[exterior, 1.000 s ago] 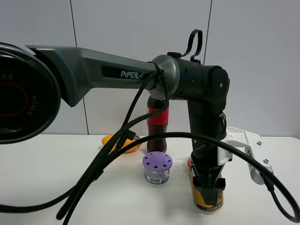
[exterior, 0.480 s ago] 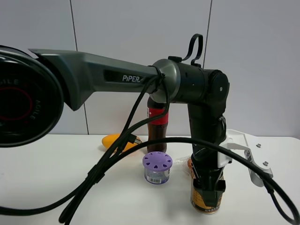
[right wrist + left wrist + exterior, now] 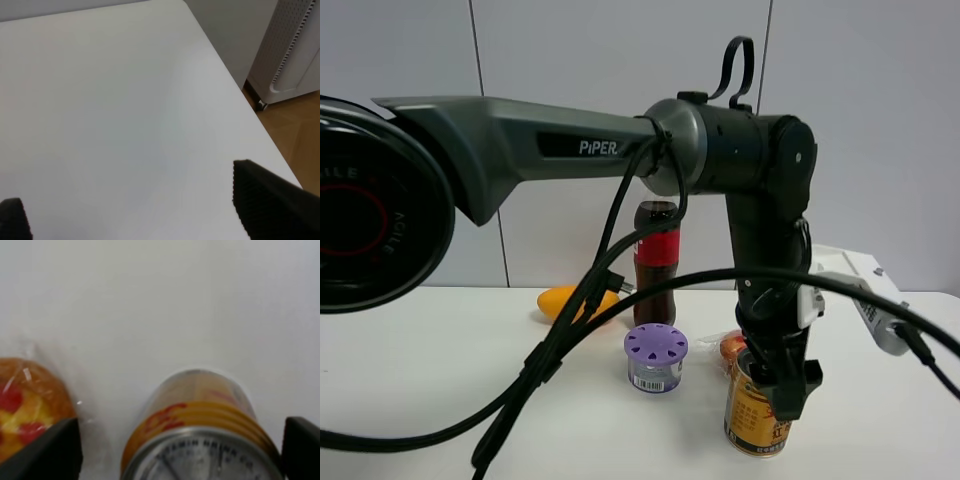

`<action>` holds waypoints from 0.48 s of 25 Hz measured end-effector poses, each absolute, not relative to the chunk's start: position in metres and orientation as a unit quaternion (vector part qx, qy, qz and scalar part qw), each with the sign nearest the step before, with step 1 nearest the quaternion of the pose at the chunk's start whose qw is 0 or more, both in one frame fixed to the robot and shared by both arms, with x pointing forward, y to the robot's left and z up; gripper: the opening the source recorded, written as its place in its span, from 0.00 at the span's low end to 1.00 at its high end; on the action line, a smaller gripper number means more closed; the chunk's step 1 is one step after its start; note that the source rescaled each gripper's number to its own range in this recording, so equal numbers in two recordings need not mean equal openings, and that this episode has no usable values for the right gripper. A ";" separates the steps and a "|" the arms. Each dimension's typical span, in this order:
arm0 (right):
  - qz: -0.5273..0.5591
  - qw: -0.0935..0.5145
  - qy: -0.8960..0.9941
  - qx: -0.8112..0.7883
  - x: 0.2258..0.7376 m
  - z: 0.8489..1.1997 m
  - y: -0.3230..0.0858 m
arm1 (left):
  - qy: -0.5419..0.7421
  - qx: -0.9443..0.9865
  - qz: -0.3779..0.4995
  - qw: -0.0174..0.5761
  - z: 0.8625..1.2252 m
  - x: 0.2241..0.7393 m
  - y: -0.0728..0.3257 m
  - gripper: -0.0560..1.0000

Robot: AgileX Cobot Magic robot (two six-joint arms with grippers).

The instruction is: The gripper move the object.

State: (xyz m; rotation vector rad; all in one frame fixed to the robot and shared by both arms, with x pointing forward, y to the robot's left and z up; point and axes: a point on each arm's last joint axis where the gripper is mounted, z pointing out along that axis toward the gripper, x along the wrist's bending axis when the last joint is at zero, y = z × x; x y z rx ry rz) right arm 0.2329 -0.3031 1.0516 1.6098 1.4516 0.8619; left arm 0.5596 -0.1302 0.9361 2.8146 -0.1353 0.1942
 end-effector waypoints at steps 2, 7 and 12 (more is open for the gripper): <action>0.340 0.394 0.572 0.634 0.233 1.052 -0.303 | -0.029 0.984 0.075 0.162 0.953 0.561 -0.131 0.76; 0.340 0.394 0.572 0.634 0.233 1.052 -0.303 | 0.032 0.969 0.112 0.219 1.014 0.561 -0.128 0.80; 0.340 0.394 0.572 0.634 0.233 1.052 -0.303 | 0.087 0.944 0.172 0.268 1.095 0.560 -0.099 0.80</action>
